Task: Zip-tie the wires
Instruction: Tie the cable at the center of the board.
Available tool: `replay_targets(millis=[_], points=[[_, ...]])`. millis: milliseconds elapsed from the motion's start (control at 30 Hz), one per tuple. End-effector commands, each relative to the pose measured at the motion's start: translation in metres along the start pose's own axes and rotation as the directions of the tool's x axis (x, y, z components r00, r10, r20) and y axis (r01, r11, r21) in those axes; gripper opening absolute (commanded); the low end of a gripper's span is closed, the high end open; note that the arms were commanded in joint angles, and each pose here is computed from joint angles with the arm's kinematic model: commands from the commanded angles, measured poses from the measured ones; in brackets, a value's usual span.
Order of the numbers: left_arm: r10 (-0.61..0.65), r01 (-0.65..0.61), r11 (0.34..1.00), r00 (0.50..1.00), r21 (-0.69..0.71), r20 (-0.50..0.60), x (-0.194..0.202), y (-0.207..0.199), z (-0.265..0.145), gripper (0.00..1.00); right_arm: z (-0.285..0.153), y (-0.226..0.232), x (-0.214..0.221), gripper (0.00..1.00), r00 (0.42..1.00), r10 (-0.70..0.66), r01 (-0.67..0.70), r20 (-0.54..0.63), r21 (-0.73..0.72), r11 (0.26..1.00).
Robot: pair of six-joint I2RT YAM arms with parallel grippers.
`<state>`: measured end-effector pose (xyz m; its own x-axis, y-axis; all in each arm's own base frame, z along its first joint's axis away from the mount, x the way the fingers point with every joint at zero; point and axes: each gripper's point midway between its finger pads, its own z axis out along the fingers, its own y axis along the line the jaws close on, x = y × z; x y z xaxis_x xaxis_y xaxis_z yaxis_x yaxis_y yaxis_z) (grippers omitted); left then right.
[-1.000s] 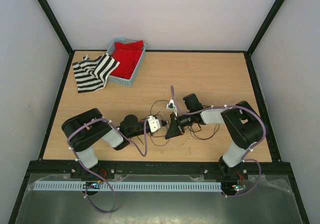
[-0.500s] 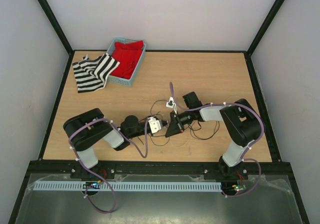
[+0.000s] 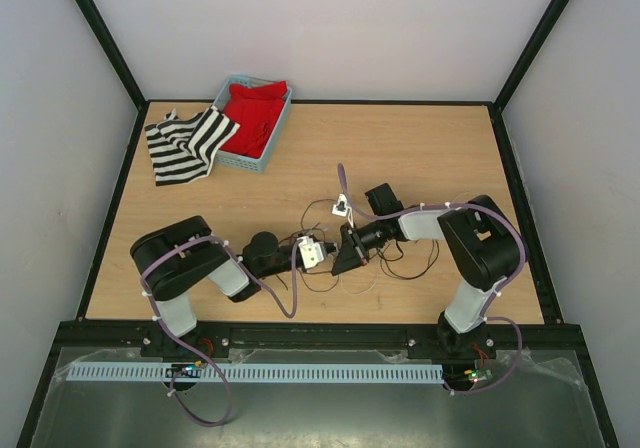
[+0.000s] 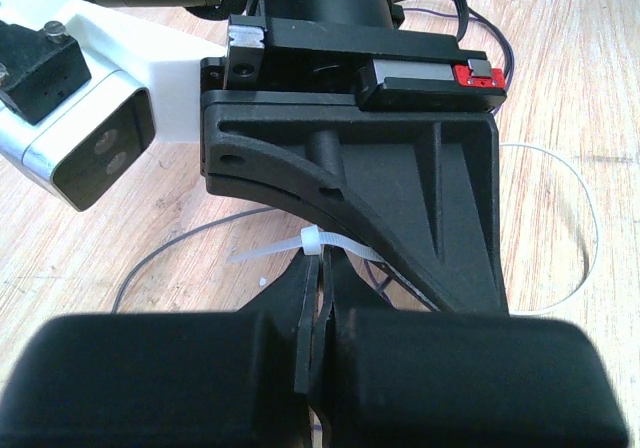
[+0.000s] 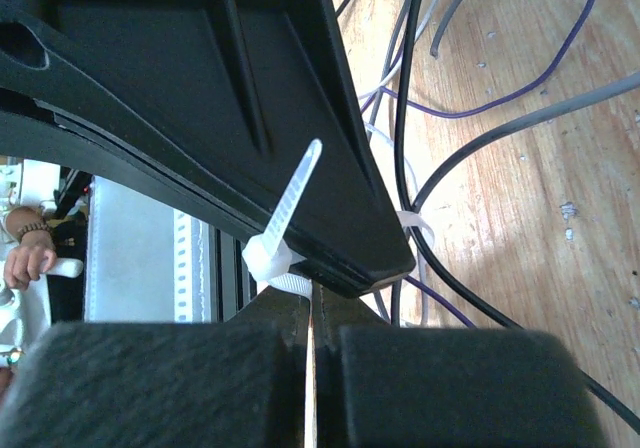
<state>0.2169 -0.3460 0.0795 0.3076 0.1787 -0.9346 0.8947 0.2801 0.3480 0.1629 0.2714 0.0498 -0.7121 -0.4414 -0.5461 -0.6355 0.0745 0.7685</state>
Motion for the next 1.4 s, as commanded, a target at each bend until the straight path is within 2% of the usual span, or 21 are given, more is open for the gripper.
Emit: replay_targets(millis=[0, 1367], points=[[0.006, -0.007, 0.998, 1.0, 0.057, 0.017, -0.001, -0.016, 0.002, 0.0, -0.002, 0.001, -0.014, 0.0, 0.999, -0.04, 0.04, 0.019, -0.023, 0.999], [0.042, -0.04, 0.993, 0.999, 0.114, -0.015, 0.011, -0.042, 0.005, 0.0, -0.008, -0.008, -0.026, 0.0, 0.999, -0.034, 0.034, 0.028, 0.02, 0.999]])
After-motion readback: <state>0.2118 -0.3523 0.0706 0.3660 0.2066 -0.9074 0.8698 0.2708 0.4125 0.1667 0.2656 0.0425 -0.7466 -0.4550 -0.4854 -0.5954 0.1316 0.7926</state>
